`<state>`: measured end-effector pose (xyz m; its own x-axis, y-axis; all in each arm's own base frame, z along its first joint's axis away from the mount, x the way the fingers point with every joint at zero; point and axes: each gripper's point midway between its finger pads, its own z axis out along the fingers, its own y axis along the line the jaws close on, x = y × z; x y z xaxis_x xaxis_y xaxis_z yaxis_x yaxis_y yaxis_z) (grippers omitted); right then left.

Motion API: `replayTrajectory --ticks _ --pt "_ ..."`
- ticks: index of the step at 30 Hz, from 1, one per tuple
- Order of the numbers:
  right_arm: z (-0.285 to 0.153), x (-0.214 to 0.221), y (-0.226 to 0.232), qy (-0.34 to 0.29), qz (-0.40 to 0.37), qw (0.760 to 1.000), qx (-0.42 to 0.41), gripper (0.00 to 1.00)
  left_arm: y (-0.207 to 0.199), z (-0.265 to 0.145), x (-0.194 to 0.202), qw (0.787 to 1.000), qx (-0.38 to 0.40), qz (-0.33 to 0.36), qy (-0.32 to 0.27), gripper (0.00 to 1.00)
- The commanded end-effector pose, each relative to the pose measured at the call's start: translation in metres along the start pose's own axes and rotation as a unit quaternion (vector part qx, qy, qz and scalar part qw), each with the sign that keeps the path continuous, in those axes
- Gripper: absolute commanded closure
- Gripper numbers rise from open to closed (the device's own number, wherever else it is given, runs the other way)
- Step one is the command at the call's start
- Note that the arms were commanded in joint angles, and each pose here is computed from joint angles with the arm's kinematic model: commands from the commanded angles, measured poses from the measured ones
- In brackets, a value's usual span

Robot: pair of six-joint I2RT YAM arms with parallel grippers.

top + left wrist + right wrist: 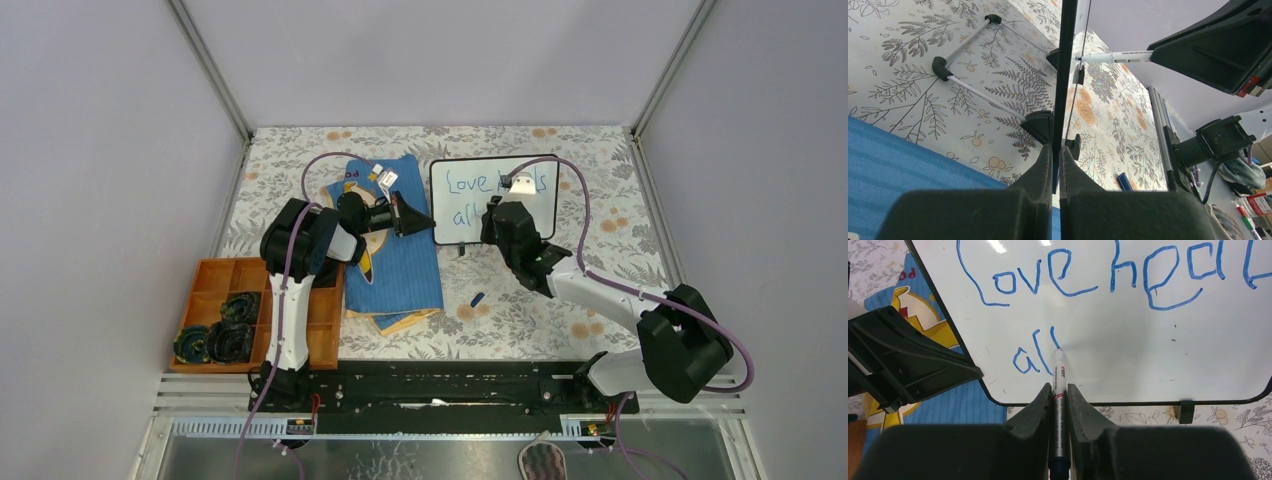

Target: Write a sentence on the whiteboard

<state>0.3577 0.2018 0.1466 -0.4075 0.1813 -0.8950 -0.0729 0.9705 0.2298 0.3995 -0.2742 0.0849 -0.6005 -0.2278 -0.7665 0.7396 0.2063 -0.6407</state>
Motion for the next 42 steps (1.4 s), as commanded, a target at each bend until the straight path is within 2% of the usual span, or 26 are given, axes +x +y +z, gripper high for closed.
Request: replayTrajectory --ticks 1,31,42 --pt "-0.003 -0.002 -0.004 -0.003 0.009 1.000 0.001 1.00 -0.008 0.002 0.000 1.000 0.012 0.013 0.002 1.00" --pt "-0.012 0.015 -0.017 0.014 0.010 1.000 0.012 1.00 -0.009 0.003 0.000 1.000 0.012 0.015 0.003 1.00" --pt "-0.027 -0.018 -0.012 -0.029 0.026 0.999 -0.001 1.00 -0.009 0.003 0.000 1.000 0.011 0.015 0.003 1.00"
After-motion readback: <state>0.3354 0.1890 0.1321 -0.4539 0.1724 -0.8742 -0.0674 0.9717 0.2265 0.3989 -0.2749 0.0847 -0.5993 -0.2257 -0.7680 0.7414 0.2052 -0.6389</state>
